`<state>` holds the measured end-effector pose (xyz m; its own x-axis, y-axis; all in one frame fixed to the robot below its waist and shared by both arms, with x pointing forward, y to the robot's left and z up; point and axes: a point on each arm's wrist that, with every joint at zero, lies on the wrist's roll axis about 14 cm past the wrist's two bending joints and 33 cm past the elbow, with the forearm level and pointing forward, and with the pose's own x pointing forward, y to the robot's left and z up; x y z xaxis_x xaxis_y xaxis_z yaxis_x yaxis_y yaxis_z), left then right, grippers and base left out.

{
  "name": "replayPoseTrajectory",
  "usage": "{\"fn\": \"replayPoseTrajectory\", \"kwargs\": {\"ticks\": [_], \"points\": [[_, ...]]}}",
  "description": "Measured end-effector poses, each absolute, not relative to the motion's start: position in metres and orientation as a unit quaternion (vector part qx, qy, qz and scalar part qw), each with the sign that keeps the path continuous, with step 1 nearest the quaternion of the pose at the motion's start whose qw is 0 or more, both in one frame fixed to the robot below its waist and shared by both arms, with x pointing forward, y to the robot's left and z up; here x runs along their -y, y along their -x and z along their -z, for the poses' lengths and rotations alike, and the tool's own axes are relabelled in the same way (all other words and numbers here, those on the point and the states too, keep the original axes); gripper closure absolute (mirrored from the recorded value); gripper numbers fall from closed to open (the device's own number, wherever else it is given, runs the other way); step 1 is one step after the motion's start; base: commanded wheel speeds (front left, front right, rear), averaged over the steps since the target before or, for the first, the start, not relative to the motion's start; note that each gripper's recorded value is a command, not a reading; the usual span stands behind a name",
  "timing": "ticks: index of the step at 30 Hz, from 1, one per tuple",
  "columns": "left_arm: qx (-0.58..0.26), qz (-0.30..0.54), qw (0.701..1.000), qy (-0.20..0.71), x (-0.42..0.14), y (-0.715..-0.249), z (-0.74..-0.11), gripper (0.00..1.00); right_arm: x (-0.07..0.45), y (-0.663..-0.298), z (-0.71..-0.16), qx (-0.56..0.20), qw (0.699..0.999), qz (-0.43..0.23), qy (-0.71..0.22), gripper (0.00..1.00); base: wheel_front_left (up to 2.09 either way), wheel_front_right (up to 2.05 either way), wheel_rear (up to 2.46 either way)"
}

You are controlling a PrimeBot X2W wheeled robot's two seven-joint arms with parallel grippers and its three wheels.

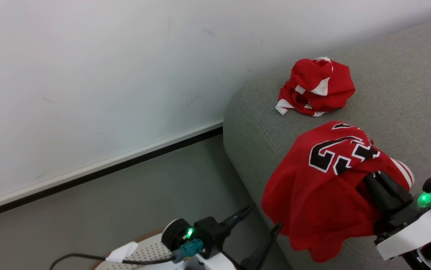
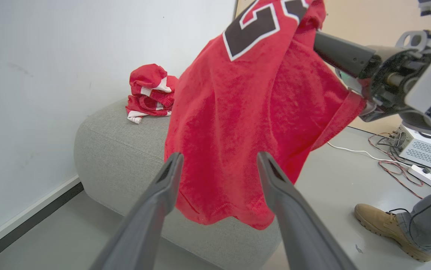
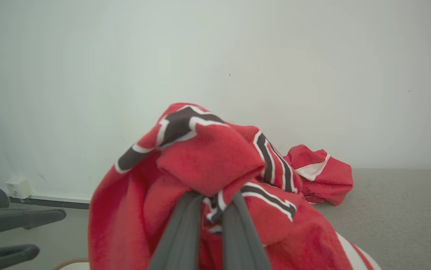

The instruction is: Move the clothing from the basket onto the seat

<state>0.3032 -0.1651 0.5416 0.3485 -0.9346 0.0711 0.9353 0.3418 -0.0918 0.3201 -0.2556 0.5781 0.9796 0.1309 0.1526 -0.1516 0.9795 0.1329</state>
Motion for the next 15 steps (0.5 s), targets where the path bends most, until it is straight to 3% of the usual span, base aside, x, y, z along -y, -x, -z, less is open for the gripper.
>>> {"fn": "replayPoseTrajectory", "kwargs": {"ticks": [6,15], "points": [[0.016,0.583,0.810,0.060,0.173,-0.316,-0.549,0.00,0.283,-0.337,-0.588,0.084,0.995,-0.035,-0.047,1.00,0.00,0.00,0.00],[0.053,0.608,0.792,0.030,0.182,-0.375,-0.552,0.00,0.361,-0.422,-0.645,0.159,0.985,0.067,0.007,1.00,0.00,0.00,0.00]]}}
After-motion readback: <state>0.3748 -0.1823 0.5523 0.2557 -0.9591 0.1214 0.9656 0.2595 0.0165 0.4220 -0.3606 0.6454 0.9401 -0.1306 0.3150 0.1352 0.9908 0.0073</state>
